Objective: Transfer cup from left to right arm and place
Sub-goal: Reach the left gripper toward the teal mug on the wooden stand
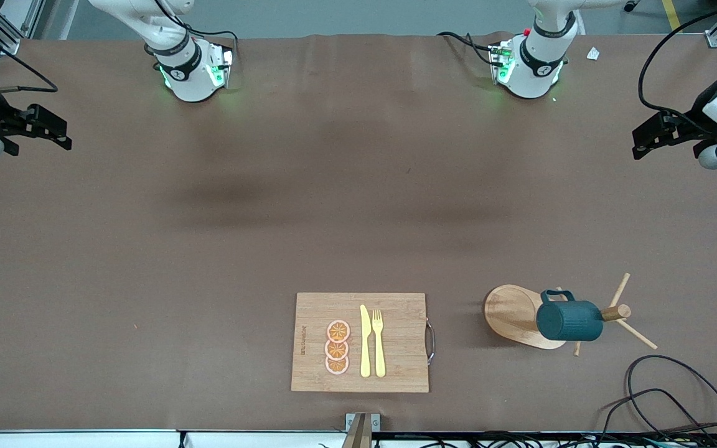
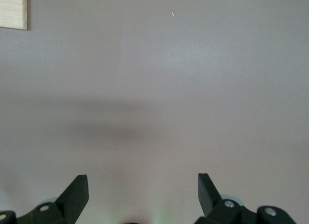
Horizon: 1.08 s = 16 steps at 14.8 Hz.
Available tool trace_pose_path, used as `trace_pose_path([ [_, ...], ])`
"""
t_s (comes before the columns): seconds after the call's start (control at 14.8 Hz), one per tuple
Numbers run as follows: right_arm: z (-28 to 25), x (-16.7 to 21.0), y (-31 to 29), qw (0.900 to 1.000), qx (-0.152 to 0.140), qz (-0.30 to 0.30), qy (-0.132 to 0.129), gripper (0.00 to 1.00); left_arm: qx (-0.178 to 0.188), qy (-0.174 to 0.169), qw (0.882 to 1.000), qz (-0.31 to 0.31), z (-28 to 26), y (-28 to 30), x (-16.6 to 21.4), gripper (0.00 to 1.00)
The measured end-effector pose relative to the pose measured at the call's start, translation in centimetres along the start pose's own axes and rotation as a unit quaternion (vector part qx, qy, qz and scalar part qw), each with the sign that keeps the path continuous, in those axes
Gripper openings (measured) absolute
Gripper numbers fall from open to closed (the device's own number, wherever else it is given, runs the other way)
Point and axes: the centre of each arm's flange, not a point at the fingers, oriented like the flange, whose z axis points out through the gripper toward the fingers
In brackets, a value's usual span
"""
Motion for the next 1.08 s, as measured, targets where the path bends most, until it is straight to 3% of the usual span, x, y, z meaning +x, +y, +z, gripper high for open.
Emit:
trace_pose_path([
  [0.27,-0.9,0.1,0.3,1.0,-0.001,0.002,0.007,1.0,0.0,0.0,1.0,0.0,0.0,0.0,0.0,1.0],
  [0.47,-0.7,-0.1,0.5,1.0,0.003,0.001,-0.011,1.0,-0.006,0.005,1.0,0.002,0.2,0.2,1.2,1.0],
  [0.68,-1.4,-0.6,0.5,1.0,0.005,0.0,-0.023,1.0,-0.023,0.021,0.999,-0.008,1.6,0.3,4.7,1.0],
  [0.81,-1.7,-0.7,0.5,1.0,0.005,0.0,-0.024,1.0,-0.052,0.046,0.997,-0.043,3.4,-0.3,7.5,1.0],
  [1.08,-1.9,-0.7,0.5,1.0,0.006,-0.003,-0.025,1.0,-0.084,0.042,0.985,-0.144,5.5,-1.7,9.7,1.0],
])
